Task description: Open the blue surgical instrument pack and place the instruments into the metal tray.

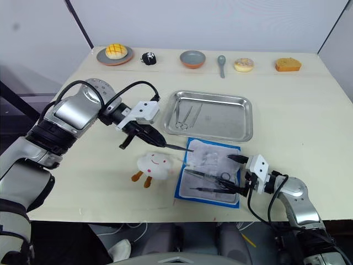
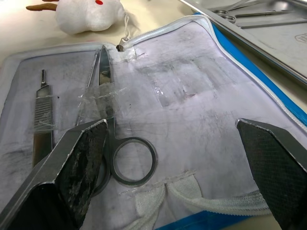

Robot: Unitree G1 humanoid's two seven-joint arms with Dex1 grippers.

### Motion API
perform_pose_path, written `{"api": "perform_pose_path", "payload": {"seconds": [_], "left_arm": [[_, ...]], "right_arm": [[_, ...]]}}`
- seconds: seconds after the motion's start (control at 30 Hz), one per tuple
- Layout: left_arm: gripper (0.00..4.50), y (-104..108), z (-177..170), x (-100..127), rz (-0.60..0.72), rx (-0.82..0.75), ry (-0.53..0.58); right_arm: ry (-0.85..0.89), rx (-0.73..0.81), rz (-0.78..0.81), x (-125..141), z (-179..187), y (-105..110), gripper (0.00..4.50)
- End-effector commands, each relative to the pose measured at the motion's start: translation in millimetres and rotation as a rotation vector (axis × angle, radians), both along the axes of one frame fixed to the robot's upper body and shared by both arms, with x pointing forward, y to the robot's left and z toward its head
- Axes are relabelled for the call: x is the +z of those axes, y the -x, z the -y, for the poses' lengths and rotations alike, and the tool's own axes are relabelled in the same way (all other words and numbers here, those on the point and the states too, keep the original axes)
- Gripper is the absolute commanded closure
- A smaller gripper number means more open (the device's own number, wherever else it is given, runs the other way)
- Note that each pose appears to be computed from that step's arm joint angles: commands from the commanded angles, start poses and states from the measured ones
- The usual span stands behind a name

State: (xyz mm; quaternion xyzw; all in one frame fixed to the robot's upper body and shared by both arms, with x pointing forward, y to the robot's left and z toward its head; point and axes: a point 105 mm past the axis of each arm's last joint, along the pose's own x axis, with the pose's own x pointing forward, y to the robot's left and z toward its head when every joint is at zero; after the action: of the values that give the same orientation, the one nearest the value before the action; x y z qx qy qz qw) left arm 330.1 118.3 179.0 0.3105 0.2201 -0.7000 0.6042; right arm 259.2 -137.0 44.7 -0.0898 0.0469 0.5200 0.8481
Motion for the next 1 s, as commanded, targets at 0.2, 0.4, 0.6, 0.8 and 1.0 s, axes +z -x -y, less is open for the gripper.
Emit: {"api": "perform_pose_path", "payload": {"seconds": [0.2, 0.4, 0.6, 0.8, 1.0], "left_arm": [[4.38, -40.0, 36.9, 45.3, 0.094, 0.283, 0.376], [4.38, -58.9, 60.8, 47.1, 0.152, 0.495, 0.526], [4.38, -70.6, 78.2, 31.9, 0.204, 0.713, 0.573], [4.38, -83.7, 92.7, 16.0, 0.231, 0.943, 0.581], [4.38, -87.4, 103.6, -14.9, 0.237, 1.058, 0.502]], "right_arm": [[0.056, -0.013, -0.130, -30.9, 5.9, 10.2, 0.00], [0.055, -0.012, -0.131, -30.8, 6.1, 11.3, 0.00], [0.054, -0.010, -0.139, -31.8, 6.2, 13.9, 0.00], [0.056, -0.013, -0.140, -31.8, 7.6, 14.9, 0.00], [0.058, -0.011, -0.140, -31.7, 7.4, 15.4, 0.00]]}}
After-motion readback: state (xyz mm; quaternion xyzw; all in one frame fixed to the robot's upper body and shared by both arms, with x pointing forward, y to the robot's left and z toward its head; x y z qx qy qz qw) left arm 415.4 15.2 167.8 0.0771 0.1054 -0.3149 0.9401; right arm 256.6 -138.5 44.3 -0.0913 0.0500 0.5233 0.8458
